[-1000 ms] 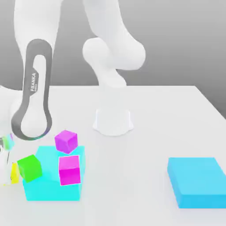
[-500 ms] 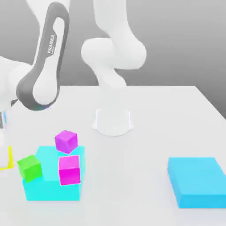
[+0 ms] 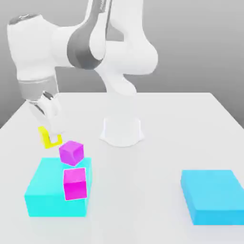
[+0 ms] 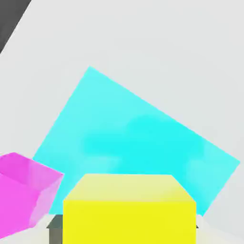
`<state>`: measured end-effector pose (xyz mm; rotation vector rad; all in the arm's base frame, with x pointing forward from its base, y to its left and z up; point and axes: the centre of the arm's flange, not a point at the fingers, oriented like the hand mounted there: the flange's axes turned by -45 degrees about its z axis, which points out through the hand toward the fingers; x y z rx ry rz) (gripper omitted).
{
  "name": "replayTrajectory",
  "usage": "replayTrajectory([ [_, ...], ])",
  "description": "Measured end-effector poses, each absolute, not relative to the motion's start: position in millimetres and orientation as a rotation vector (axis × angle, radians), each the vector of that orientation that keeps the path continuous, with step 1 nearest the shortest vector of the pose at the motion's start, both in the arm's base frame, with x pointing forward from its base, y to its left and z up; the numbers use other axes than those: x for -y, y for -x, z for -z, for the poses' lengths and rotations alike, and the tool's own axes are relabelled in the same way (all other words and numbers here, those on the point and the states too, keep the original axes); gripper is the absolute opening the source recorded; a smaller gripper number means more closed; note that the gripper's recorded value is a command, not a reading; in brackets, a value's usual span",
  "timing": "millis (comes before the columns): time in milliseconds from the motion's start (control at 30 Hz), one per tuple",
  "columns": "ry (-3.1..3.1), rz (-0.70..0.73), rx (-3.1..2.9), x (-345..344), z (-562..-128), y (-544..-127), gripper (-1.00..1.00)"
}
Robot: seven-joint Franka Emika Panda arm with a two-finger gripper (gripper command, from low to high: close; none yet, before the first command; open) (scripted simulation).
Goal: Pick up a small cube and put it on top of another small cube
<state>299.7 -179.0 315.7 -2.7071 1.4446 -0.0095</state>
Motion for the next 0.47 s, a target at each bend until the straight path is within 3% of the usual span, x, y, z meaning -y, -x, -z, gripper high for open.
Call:
replayTrajectory([
  [167, 2.75, 0.002, -1.486, 156.2, -323.6, -269.7, -1.0],
  [367, 2.758, 0.002, -1.5, 153.9, -270.3, -266.2, -1.0],
  [400, 2.758, 0.002, -1.5, 153.5, -264.1, -265.5, 1.0],
  [467, 2.758, 0.002, -1.5, 153.5, -264.1, -265.5, 1.0],
])
